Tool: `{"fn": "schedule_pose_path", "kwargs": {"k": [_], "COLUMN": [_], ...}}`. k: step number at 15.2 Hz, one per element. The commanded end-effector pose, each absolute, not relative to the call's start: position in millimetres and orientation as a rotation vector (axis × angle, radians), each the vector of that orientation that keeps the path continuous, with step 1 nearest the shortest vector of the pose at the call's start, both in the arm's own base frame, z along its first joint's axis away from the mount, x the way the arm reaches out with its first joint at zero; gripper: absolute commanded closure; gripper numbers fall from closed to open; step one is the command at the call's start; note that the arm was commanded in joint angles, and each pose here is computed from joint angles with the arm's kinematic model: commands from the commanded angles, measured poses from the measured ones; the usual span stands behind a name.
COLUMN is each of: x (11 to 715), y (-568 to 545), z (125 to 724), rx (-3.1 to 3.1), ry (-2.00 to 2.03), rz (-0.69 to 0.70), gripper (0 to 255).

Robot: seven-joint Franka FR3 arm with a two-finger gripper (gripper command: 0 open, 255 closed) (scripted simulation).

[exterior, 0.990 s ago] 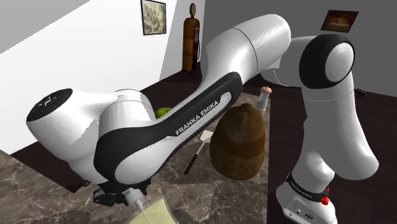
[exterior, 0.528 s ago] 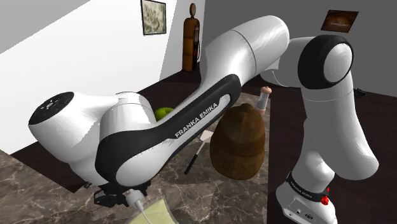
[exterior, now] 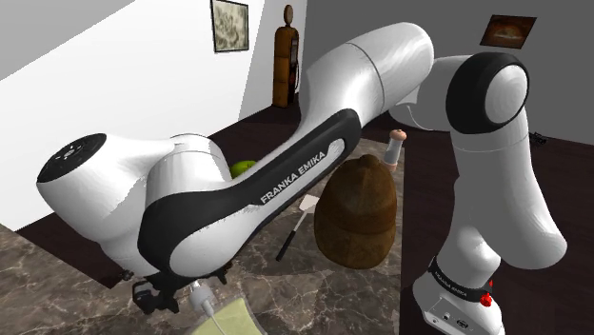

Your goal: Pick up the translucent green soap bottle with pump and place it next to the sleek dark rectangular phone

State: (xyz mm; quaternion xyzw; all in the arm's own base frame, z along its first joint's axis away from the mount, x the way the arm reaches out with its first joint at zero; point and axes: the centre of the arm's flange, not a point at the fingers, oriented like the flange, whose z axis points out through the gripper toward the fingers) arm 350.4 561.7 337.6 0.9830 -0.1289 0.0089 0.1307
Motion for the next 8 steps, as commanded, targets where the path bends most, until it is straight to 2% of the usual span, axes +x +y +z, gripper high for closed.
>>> {"fn": "schedule_pose_path", "kwargs": {"k": [1, 3, 8], "x": [351.0, 351.3, 351.3], "y": [566.2, 572.3, 572.3], "z": [357.9, 380.6, 380.6], "rx": [2.855, 2.855, 2.855], "ry": [-0.374, -0.374, -0.374], "rz": [0.026, 0.026, 0.026], "gripper": [0, 0, 0]}}
